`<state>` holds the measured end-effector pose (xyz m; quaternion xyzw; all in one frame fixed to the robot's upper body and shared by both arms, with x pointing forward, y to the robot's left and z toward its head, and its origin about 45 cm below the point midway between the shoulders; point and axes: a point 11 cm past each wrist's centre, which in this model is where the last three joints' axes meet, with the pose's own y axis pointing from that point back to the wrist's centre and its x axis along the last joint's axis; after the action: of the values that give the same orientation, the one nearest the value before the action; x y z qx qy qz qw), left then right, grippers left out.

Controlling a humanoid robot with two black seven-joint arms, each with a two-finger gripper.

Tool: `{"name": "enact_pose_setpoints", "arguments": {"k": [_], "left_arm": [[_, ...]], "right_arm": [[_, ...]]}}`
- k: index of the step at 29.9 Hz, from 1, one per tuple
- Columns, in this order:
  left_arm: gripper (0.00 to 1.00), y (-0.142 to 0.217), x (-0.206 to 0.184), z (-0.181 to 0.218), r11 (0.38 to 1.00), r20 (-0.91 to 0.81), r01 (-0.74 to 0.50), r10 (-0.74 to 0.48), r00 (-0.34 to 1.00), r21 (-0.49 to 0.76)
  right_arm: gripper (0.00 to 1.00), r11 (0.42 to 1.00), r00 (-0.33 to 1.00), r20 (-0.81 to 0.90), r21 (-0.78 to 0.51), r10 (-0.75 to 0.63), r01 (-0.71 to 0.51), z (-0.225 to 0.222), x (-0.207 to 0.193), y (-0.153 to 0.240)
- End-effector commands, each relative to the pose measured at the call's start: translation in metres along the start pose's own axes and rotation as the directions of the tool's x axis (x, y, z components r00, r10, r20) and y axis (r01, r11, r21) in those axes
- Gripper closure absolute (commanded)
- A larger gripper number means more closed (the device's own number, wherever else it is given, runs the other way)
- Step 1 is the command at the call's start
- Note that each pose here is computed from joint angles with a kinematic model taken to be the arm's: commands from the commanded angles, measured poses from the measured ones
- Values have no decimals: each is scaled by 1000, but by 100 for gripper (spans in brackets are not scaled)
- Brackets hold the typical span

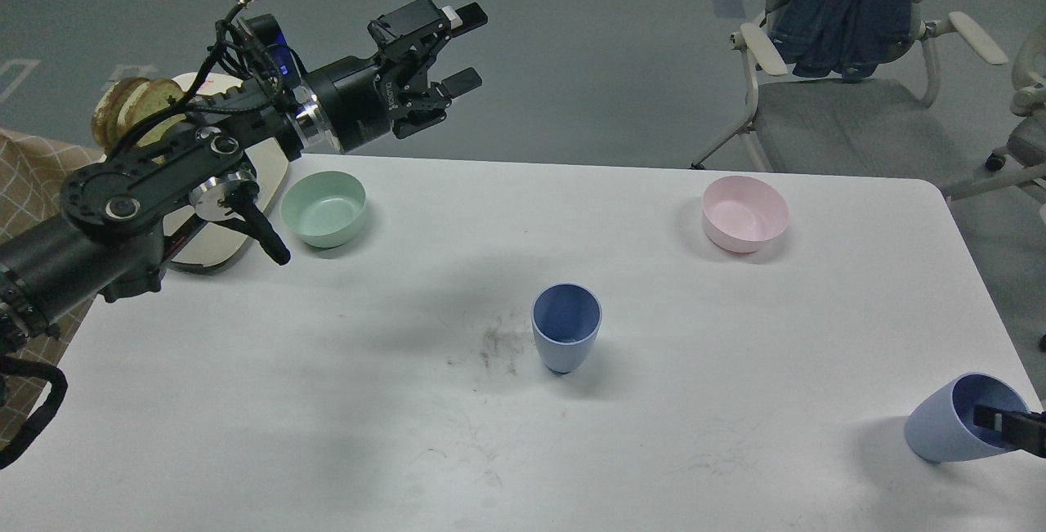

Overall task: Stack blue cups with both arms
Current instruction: 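Grasp the blue cup nearest the right arm with the right gripper, then lift the held blue cup and move it above the centered blue cup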

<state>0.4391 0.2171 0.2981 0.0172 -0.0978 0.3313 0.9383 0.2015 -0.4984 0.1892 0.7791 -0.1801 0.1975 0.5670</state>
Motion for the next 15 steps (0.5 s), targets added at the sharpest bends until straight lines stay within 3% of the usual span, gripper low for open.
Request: {"name": "enact_pose_setpoints", "arguments": {"k": [1, 6, 15], "left_arm": [[4, 0, 0, 0, 1000, 0, 1, -1, 1000, 0], [4, 0, -1, 0, 1000, 0, 3, -3, 1000, -1], [4, 0, -1, 1, 1000, 1, 5, -5, 1000, 0]], "right_arm": [[100, 1000, 1000, 1, 2, 0, 0, -1, 0, 0], [100, 999, 999, -13, 20, 36, -35, -8, 14, 1], [100, 983, 977, -123, 89, 173, -162, -43, 101, 19]]}}
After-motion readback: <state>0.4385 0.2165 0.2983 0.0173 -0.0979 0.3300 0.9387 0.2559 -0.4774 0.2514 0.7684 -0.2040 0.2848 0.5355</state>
